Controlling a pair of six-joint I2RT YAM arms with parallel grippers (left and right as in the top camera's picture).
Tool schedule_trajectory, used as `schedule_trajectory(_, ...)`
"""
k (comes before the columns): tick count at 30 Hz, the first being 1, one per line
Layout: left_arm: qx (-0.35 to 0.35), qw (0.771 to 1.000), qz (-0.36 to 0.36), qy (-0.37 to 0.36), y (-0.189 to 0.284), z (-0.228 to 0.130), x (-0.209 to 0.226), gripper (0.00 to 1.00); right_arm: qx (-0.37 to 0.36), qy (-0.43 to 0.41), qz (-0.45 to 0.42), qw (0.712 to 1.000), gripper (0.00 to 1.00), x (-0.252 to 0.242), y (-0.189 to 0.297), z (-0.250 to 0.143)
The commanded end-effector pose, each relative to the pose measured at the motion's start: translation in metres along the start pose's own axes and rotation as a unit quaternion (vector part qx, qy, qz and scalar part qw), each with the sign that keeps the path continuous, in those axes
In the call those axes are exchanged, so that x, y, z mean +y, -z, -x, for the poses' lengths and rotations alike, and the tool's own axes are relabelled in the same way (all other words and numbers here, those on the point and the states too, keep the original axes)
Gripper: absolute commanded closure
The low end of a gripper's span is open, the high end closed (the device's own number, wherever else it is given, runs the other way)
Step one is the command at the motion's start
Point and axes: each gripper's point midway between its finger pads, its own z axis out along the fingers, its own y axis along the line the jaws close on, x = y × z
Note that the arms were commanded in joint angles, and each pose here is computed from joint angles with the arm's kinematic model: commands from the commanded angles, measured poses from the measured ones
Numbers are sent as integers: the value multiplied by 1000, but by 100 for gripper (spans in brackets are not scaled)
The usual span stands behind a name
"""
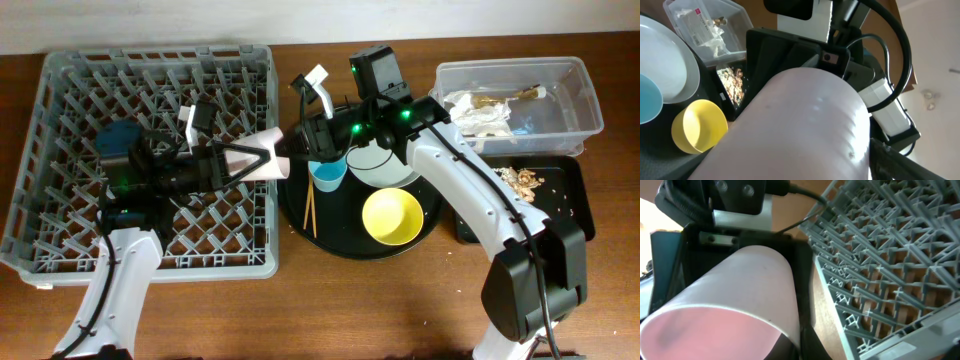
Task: Sort waste into correct bins and load items into the dishwasher rack
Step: 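Place the pink cup upside down in the rack with the left gripper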
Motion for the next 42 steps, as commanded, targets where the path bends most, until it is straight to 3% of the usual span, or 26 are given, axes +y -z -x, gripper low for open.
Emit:
schedule_trajectory(1, 10, 1000, -4, 1, -7, -3, -2, 21, -4, -2, -11, 1000, 96, -1, -3, 4)
schedule_trajectory(4, 10, 1000, -4, 0, -8, -3, -2, 37, -4, -3, -11, 1000, 95, -1, -3, 4)
schedule_trajectory(5, 8, 1000, -3, 0, -8, -2, -2, 39, -3, -4, -11, 1000, 74, -1, -3, 4)
schedule_trajectory(7, 4, 1000, -1, -8, -8, 0, -3, 39, -2, -8, -12, 1000, 56, -1, -3, 3)
schedule_trajectory(9, 0, 998, -9, -68, -7, 6, -13, 39, -2, -17, -15, 1000, 39, -4, 1, 2)
schedule_trajectory(12, -20, 989, -8, -145, 4, 18, -23, 40, -14, -40, -38, 998, 30, -20, 18, 3)
schedule_trajectory(15, -72, 983, 25, -167, 39, 39, -15, 45, -37, -108, -135, 984, 20, -67, 58, -2)
schedule_trajectory(19, -172, 970, 97, -144, 74, 71, 11, 45, -43, -181, -246, 951, 16, -111, 101, -22)
schedule_trajectory(20, -217, 957, 152, -122, 85, 83, 36, 44, -41, -194, -268, 943, 15, -118, 109, -28)
schedule_trajectory(23, -250, 928, 263, -81, 100, 87, 80, 44, -35, -208, -301, 930, 15, -127, 117, -36)
schedule_trajectory(27, -194, 878, 432, -72, 111, 82, 95, 45, -32, -213, -323, 922, 15, -133, 122, -41)
schedule_trajectory(29, -133, 822, 545, -99, 110, 78, 73, 44, -28, -217, -343, 913, 15, -138, 126, -45)
schedule_trajectory(31, -93, 785, 604, -102, 105, 64, 60, 45, -24, -222, -354, 908, 14, -140, 129, -49)
schedule_trajectory(38, 111, 764, 635, -29, 60, -20, 116, 53, -1, -246, -394, 886, 11, -147, 139, -67)
schedule_trajectory(42, 178, 745, 643, 15, 53, -43, 155, 53, 2, -249, -397, 884, 11, -147, 139, -69)
